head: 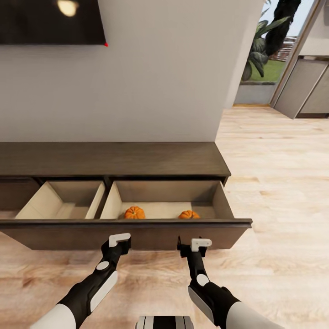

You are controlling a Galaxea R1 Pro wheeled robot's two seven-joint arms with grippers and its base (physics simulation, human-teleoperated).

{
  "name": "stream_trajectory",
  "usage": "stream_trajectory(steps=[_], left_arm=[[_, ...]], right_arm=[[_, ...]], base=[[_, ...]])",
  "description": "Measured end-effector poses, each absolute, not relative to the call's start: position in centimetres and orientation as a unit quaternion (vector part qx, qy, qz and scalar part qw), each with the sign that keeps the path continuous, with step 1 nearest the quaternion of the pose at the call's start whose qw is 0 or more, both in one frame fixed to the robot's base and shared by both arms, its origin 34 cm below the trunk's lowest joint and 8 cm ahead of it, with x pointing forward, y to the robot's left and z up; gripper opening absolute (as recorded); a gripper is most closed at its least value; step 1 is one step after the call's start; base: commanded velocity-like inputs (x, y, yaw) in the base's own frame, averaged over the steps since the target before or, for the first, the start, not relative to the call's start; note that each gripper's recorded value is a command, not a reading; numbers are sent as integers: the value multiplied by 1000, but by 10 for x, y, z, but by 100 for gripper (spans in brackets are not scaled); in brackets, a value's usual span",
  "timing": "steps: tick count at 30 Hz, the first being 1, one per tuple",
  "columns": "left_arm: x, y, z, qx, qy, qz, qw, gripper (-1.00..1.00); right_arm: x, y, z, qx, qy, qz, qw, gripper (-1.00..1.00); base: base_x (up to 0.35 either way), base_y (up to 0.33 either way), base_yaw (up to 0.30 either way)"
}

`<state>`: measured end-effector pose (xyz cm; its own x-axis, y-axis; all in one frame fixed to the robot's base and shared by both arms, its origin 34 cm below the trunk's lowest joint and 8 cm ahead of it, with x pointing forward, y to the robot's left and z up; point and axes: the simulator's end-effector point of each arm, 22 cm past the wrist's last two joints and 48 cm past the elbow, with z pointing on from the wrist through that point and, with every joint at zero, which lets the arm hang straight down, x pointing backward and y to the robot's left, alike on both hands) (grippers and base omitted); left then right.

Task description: Place each of the two pumpkins and all three candles from the living room inside a cabinet in the living room (use any cabinet), then make sure every cabinet is closed, and position the cauldron so it is next to a table in the living room.

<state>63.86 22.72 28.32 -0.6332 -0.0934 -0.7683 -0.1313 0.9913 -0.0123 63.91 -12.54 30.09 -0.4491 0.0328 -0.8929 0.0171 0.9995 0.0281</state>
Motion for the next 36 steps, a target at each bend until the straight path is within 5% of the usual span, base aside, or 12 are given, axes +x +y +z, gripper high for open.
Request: stream_trajectory(steps=[36], left_arm=[[638, 226, 283, -63, 904, 20, 423, 100]], right_arm=[[639, -125, 301, 19, 851, 9, 524, 100]], base=[[239, 1, 0]])
